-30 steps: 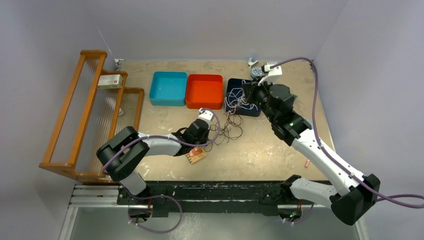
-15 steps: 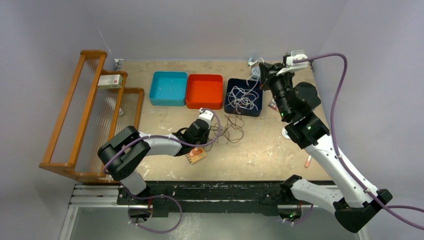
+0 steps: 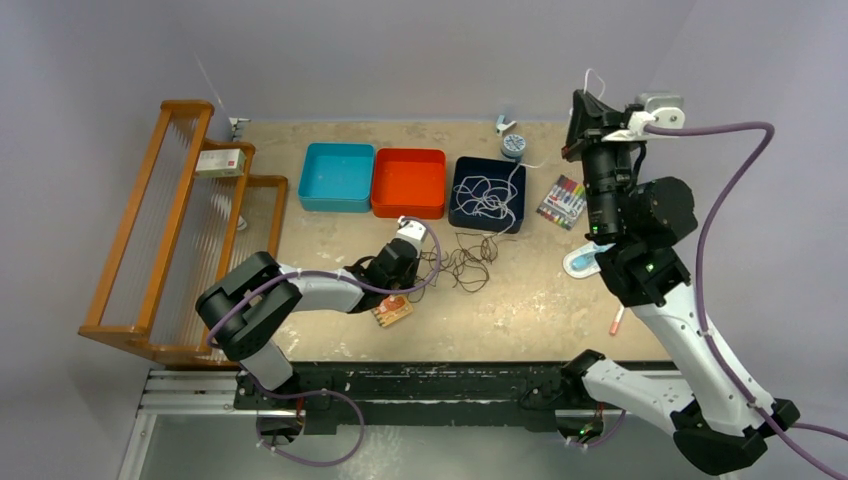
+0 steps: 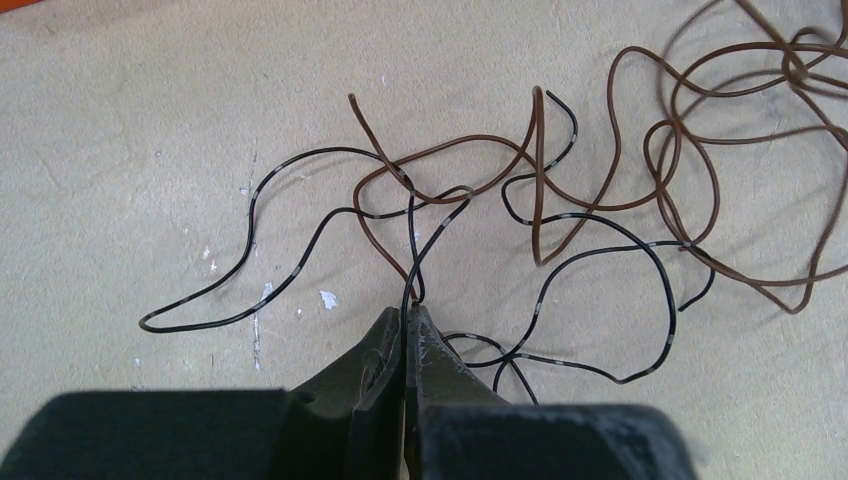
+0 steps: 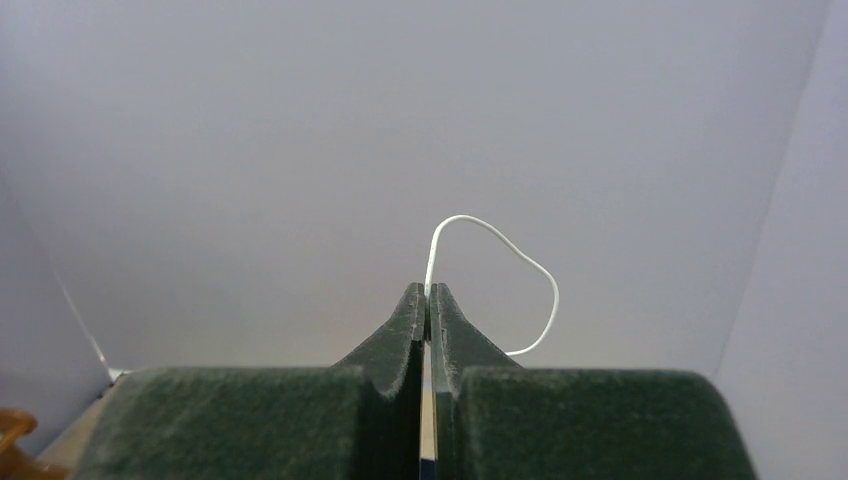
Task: Untangle the cables
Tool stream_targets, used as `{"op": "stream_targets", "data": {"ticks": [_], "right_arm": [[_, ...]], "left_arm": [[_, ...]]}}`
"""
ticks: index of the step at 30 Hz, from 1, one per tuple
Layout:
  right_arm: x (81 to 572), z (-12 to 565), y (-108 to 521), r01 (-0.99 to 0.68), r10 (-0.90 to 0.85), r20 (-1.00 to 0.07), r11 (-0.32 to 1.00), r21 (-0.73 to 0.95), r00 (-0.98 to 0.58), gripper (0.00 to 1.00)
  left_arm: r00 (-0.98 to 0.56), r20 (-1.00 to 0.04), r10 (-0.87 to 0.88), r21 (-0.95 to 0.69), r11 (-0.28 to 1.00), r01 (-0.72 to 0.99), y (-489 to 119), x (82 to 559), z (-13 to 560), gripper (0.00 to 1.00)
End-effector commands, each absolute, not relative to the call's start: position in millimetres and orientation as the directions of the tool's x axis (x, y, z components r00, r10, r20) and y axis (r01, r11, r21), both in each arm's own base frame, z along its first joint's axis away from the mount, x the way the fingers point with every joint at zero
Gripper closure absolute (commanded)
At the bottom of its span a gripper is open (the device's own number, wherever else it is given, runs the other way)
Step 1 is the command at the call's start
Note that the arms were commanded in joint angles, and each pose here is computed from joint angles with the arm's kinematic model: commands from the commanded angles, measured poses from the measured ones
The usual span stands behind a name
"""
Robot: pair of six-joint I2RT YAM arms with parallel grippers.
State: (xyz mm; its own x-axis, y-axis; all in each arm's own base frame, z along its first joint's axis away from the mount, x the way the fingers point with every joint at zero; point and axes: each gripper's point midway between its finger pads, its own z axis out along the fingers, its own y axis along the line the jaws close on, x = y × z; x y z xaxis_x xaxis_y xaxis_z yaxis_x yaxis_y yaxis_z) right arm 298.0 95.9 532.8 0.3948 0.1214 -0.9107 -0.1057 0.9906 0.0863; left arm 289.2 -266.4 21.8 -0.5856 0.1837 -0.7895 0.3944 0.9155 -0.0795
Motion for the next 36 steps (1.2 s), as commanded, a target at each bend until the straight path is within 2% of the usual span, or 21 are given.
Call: {"op": "stream_targets", "data": {"ticks": [1, 10, 17, 25, 30, 31, 36], "right_arm": [[275, 579, 67, -0.033, 0.115, -0.847, 0.993, 0.114, 0.519, 1.0], [256, 614, 53, -0.016, 0.106, -0.8, 0.993, 0.12, 0.591, 1.0], [257, 615, 57, -0.027, 0.104, -0.8, 0.994, 0.11, 0.591, 1.0], [235, 656, 28, 0.056, 0.085, -0.73, 0.984, 0.167, 0.679, 1.0], [246, 658, 39, 0.044, 0.069, -0.756, 0.991, 0.128, 0.651, 1.0], [249, 656, 42, 0.038, 0.072, -0.763, 0.991, 0.125, 0.643, 1.0], [260, 641, 60, -0.036, 0.107, -0.79, 0.994, 0.107, 0.603, 1.0]], "left_arm": [[-0.62, -0.751, 0.228, -0.035, 0.924, 0.382, -250, 279, 1, 1.0], [-0.625, -0.744, 0.236, -0.023, 0.926, 0.377, -246, 277, -3, 1.0], [-0.601, -0.774, 0.2, -0.008, 0.946, 0.325, -231, 278, 13, 1.0], [-0.622, -0.763, 0.175, 0.023, 0.969, 0.245, -214, 276, 3, 1.0], [-0.596, -0.792, 0.131, -0.012, 0.973, 0.23, -218, 281, 21, 1.0], [-0.585, -0.801, 0.124, -0.015, 0.974, 0.226, -217, 282, 27, 0.97], [-0.516, -0.853, 0.081, -0.066, 0.963, 0.261, -224, 285, 73, 0.65]]}}
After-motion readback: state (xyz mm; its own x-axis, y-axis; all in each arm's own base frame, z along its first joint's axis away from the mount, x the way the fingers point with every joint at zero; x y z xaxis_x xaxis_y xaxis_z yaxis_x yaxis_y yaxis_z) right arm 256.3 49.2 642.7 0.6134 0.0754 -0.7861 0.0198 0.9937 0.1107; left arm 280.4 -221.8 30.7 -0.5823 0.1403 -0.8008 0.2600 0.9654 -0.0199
